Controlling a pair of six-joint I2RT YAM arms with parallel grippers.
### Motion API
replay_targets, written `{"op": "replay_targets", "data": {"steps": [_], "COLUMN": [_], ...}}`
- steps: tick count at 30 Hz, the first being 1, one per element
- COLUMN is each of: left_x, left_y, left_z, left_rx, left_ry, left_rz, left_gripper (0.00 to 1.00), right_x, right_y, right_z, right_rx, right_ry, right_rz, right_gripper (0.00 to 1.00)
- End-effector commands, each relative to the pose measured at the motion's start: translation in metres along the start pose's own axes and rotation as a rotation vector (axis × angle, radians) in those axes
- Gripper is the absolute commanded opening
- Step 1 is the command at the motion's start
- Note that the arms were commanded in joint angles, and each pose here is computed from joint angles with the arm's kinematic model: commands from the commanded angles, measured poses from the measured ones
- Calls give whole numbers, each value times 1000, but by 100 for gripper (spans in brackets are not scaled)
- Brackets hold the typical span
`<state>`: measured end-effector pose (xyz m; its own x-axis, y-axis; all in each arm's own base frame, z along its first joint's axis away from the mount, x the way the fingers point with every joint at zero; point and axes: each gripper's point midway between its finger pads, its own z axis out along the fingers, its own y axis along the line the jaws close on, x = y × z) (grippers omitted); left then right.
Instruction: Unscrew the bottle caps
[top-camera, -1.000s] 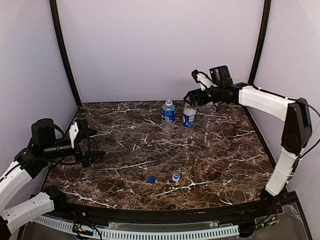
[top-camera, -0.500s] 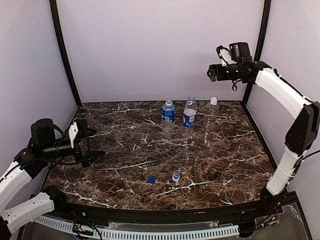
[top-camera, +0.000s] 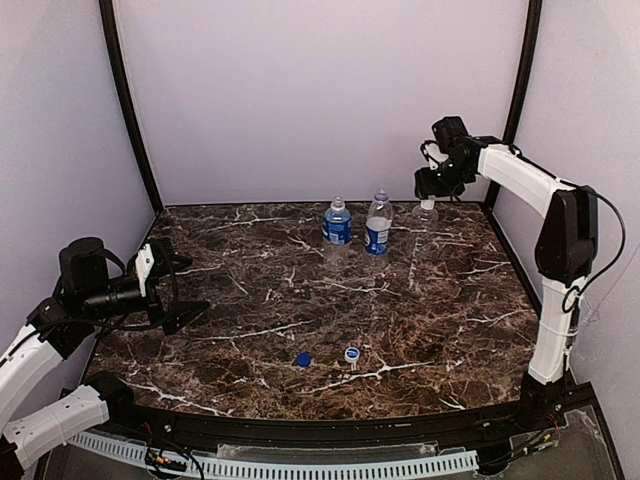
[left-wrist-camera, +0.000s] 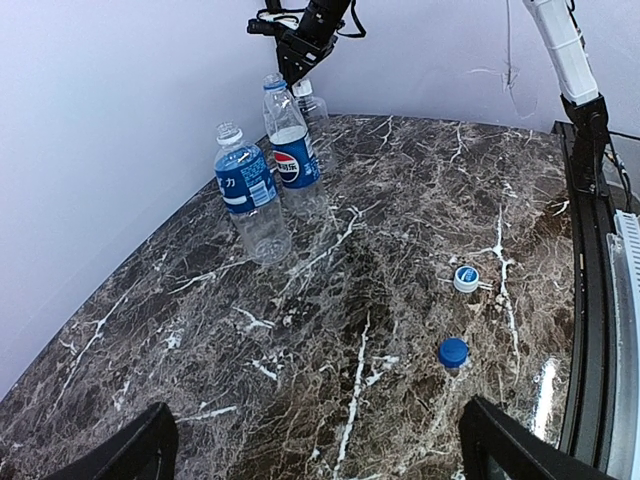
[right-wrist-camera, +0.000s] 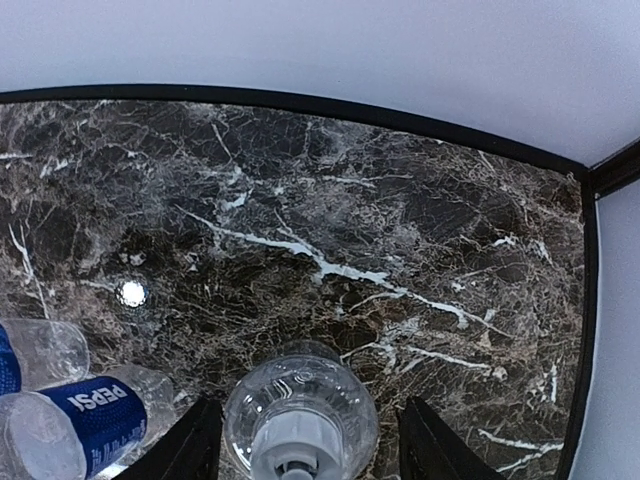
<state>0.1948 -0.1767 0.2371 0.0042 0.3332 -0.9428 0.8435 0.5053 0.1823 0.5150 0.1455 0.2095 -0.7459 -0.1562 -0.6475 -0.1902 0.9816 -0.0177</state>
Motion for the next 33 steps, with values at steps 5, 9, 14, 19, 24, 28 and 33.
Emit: {"op": "replay_targets", "data": {"steps": [5,9,14,19,24,28,33], "left_x": [4,4,3,1,-2,-5,-13], "left_y": [1,1,1,0,0,1,5], "left_z": [0,2,2,1,1,2,0], "left_rx": [-5,-1,-1,6,9,10,-4], "left_ry": [-1,-3,-7,-7,-12,-27,-40], "left_rz": [-1,1,-1,9,20,27,49], "left_gripper": [99,99,99,99,98,97,97], "right_x": [13,21,22,11,-36,-86,-110], "right_y": [7,7,8,-8,-32,-12,127], "right_z": [14,15,9,-25,-115,-209,-298], "right_rx": [-14,-1,14,87,195,240,-132], "right_ry": [72,86,80,28,-190,-464,-749], "right_rz": [-1,-8,-26,-36,-17,-82,-272], "right_gripper": [49,37,0,0,0,0,0]}}
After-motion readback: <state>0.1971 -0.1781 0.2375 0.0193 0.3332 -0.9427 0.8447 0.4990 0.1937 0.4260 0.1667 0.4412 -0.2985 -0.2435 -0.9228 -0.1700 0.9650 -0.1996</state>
